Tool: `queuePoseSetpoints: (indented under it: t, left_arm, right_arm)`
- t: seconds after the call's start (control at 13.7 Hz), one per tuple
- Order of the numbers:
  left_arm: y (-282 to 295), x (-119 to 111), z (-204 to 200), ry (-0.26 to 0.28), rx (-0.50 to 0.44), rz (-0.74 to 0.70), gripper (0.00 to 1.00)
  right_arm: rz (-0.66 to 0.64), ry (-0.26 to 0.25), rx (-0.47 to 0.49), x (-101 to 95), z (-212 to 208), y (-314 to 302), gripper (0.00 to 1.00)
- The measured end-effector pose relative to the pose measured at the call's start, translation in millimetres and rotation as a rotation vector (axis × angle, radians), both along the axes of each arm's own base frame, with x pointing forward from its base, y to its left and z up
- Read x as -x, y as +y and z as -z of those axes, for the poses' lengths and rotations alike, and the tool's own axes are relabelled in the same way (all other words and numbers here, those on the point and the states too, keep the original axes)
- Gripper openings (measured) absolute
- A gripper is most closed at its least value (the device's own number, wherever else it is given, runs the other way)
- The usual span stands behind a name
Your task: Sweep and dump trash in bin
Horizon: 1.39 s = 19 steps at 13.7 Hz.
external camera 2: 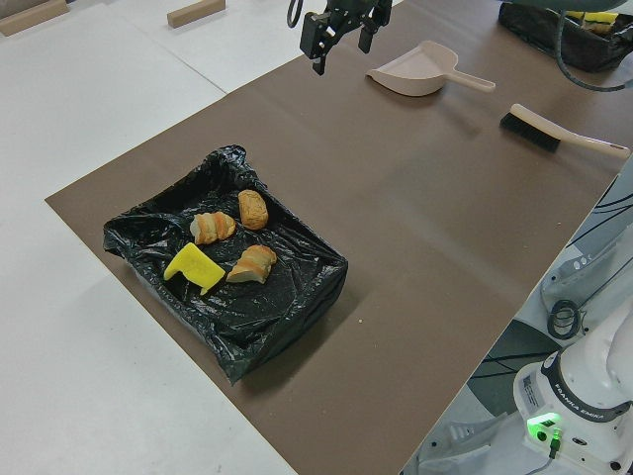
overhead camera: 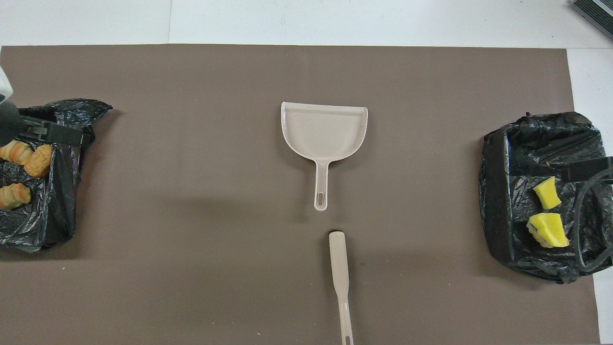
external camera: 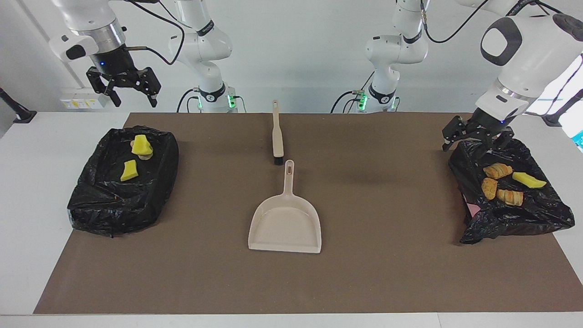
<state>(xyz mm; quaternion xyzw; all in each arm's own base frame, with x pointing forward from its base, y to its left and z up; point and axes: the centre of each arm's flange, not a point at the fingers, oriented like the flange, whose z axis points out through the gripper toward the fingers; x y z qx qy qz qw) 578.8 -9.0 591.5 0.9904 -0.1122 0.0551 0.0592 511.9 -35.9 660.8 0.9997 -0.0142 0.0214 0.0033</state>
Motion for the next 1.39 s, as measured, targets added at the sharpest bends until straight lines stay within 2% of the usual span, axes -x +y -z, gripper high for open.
queuePoseSetpoints:
  t: [0.22, 0.51, 1.39]
  left_arm:
    - [-1.1, 18.2, -18.9, 0.026, -0.006, -0.047, 1.00]
    - [-3.2, 41.1, -27.7, 0.091, -0.056, -0.039, 1.00]
    - [1.6, 53.3, -40.4, 0.150, -0.085, -0.074, 1.00]
  right_arm:
    - [0.000, 0.000, 0.000, 0.1, 0.0, 0.0, 1.00]
    - [0.000, 0.000, 0.000, 0.3, 0.0, 0.0, 1.00]
    - [0.000, 0.001, 0.000, 0.5, 0.3, 0.0, 1.00]
